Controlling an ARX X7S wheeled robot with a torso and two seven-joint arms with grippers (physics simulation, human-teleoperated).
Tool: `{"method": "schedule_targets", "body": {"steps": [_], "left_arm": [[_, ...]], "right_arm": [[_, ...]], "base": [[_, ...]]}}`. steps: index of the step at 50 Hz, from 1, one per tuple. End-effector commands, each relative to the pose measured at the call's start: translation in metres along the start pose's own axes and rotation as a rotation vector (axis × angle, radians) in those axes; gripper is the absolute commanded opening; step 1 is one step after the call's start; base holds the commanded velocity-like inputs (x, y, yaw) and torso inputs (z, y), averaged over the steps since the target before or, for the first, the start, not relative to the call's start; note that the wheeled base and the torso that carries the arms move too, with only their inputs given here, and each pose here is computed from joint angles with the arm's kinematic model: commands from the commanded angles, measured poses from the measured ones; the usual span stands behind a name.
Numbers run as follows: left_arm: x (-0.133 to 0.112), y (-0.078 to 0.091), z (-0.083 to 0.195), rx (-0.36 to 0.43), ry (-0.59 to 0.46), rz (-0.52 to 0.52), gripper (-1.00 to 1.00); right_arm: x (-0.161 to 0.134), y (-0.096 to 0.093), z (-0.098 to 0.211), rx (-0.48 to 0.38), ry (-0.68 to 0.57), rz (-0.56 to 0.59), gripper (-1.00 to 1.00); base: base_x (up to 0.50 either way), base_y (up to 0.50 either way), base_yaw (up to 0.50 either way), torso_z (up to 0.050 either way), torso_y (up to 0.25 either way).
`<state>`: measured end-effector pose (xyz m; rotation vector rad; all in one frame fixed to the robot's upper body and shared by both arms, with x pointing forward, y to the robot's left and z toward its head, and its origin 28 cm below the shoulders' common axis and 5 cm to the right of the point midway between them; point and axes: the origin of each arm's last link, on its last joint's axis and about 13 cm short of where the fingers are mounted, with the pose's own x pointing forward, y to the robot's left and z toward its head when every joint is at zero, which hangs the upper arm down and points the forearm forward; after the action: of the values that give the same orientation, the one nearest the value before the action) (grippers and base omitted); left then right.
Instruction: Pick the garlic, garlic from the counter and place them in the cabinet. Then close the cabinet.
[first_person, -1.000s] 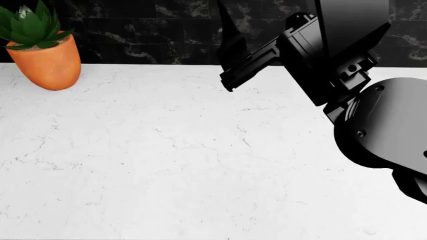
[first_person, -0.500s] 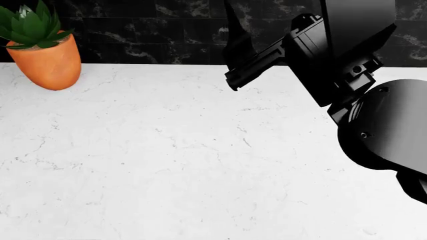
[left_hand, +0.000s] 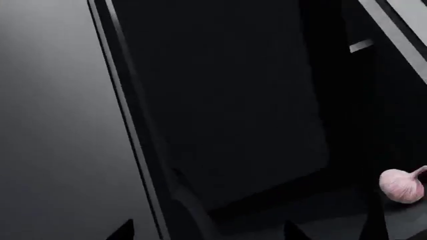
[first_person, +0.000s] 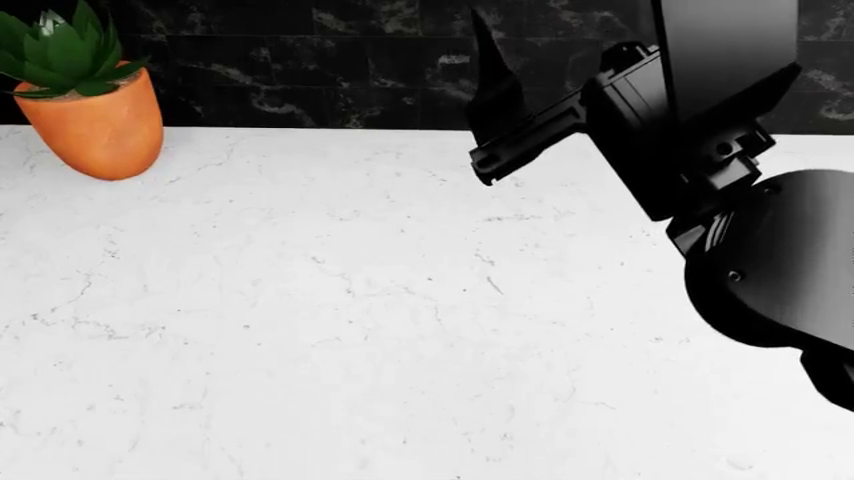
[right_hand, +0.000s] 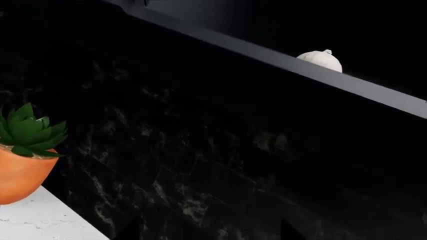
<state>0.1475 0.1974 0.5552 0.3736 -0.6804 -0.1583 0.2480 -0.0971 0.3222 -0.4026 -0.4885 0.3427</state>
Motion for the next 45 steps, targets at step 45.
{"method": "schedule_targets", "body": {"steps": [45], "left_arm": [[0.067,-0.039,-0.003,-0.141,0.265,-0.418,1.00]], "right_arm": [[-0.018,-0.005,-0.013,0.016,0.038,-0.058,1.00]], "base": [[0.00,0.00,0.00,0.000,0.000]]}}
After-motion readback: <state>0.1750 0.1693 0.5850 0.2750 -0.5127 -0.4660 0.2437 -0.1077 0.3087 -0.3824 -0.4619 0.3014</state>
